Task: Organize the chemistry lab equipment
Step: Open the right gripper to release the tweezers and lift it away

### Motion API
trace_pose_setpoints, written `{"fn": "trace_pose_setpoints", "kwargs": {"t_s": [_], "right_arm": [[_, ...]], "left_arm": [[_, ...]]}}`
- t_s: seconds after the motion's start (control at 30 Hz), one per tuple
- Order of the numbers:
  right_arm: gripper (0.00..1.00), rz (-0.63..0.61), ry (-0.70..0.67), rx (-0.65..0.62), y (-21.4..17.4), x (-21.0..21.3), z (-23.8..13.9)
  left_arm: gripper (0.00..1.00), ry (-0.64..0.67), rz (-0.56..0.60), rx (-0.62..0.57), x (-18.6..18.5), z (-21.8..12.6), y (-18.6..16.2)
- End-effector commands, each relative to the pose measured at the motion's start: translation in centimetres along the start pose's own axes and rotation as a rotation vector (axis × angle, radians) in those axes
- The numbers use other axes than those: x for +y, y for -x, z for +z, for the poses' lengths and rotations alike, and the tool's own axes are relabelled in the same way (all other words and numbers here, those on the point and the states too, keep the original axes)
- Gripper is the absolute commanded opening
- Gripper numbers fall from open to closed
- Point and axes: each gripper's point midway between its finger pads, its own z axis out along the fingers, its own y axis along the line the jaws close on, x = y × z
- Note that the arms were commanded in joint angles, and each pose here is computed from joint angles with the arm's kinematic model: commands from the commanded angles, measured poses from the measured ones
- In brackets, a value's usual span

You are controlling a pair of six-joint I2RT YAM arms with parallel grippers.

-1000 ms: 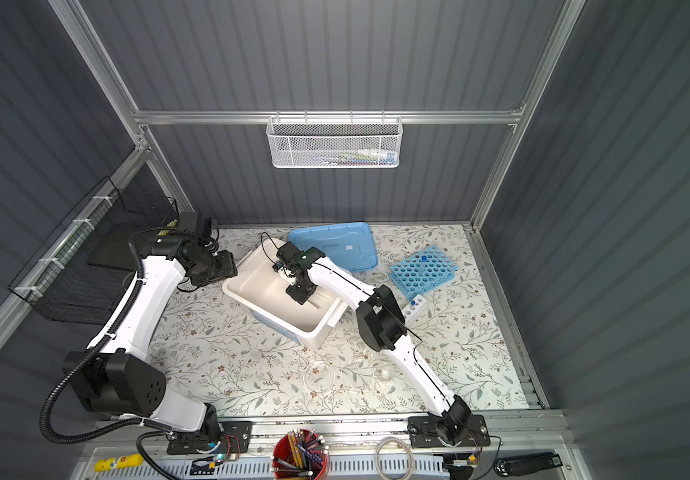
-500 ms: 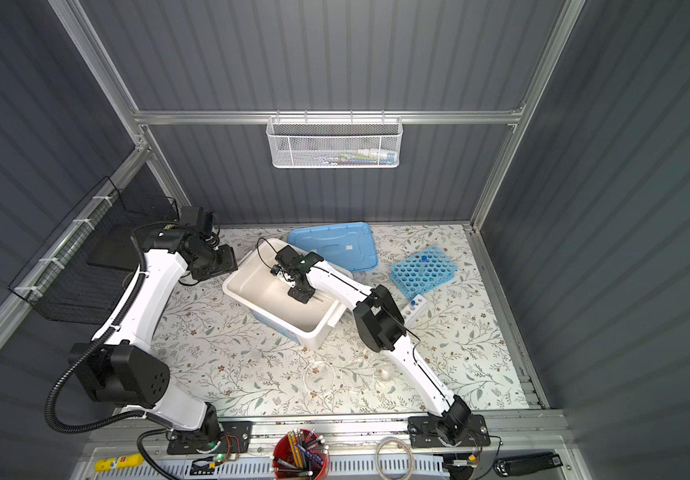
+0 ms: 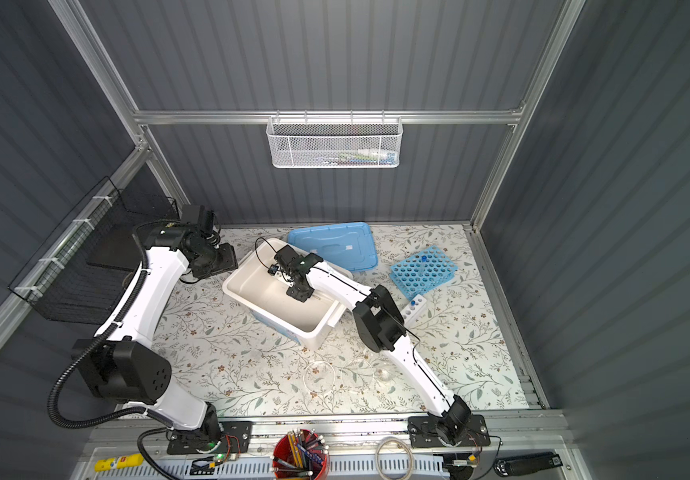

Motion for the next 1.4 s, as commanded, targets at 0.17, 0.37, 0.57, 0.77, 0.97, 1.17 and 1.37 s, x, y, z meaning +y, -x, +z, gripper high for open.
{"fn": "trace_pose_setpoints", "kwargs": {"t_s": [0.17,0.37,0.57,0.77,0.97,1.17,1.37], "right_arm": [[0.32,-0.01,0.003,0.015,-0.3,0.5,0.5],[0.35,0.006,-0.04,-0.043,1.3,-0.8,-1.2],[0.39,0.041,-0.093,-0.118,3.4,-2.7,-5.4],[0.42,0.077,-0.136,-0.141,3.5,-4.5,-9.4],[0.42,0.143,-0.168,-0.164,3.1,-5.7,-13.2],[0.42,0.341,-0.149,-0.21,2.0,-7.6,-18.3],[0.43,0.459,-0.197,-0.245,-0.5,-8.9,-23.3]], "left_arm": [[0.62,0.007,0.022,0.003,0.2,-0.4,0.3],[0.62,0.009,0.02,-0.011,0.3,-0.7,0.4],[0.62,0.003,0.014,-0.032,0.2,-1.2,0.9],[0.62,-0.001,0.006,-0.068,0.3,-2.2,1.1],[0.62,-0.017,-0.005,-0.09,0.0,-3.0,1.6],[0.61,-0.073,0.002,-0.123,-1.3,-4.3,2.5],[0.6,-0.122,0.032,-0.124,-3.1,-4.7,2.2]]}}
